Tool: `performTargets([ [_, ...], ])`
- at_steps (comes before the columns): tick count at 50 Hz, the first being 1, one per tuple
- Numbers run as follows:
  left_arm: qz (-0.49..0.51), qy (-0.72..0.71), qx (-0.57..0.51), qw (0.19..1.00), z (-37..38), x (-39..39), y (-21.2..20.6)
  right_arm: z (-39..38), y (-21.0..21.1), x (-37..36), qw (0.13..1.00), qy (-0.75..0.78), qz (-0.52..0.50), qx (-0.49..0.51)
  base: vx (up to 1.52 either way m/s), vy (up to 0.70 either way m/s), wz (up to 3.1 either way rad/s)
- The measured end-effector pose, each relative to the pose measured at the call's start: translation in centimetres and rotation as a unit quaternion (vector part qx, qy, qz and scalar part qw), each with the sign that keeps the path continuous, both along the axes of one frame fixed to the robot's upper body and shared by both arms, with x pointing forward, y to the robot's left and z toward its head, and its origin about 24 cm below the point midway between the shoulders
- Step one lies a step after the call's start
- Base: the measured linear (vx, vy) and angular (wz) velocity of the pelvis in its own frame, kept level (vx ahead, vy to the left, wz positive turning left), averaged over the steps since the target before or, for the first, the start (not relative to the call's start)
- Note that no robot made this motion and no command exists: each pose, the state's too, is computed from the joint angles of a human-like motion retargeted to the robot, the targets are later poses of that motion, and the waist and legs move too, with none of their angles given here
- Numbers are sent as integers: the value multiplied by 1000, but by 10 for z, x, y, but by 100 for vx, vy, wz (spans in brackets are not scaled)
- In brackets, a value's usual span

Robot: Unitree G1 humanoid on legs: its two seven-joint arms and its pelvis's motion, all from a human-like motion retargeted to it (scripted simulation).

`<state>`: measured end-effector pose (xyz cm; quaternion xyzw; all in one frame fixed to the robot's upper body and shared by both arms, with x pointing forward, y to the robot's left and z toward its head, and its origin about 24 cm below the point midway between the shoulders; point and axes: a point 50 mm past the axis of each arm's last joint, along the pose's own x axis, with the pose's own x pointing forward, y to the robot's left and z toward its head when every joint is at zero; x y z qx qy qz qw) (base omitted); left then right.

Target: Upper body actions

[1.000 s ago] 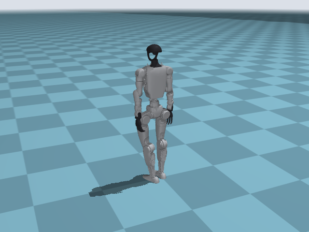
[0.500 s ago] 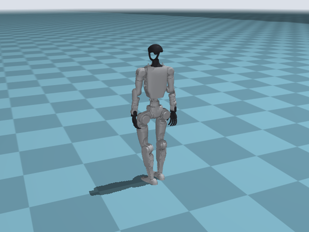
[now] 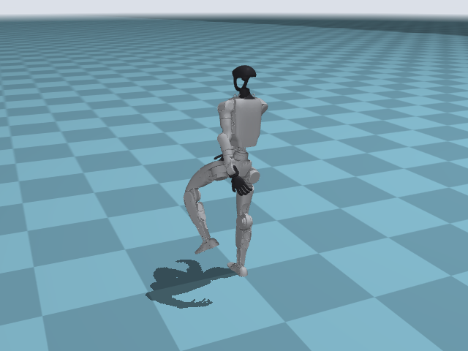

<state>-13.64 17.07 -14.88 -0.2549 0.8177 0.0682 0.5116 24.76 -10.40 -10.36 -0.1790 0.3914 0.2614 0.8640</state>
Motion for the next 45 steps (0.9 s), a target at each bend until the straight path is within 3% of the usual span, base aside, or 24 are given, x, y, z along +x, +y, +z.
performTargets([
  [10,-5,-51,-5,999,-9,28,1,-25,-13,-40,998,56,-9,-31,10,5,33],
  [19,-45,-94,68,992,-21,66,14,-51,-25,-98,987,150,-28,-49,17,15,8],
  [25,-81,-155,96,980,-25,98,34,-49,-32,-92,991,119,-33,-45,-3,10,6],
  [35,-67,-102,104,987,-18,75,46,-53,-39,-103,992,117,-14,-46,11,11,-27],
  [45,-97,-131,109,981,-24,99,37,-71,-69,-183,980,181,-62,-59,8,10,-15],
])
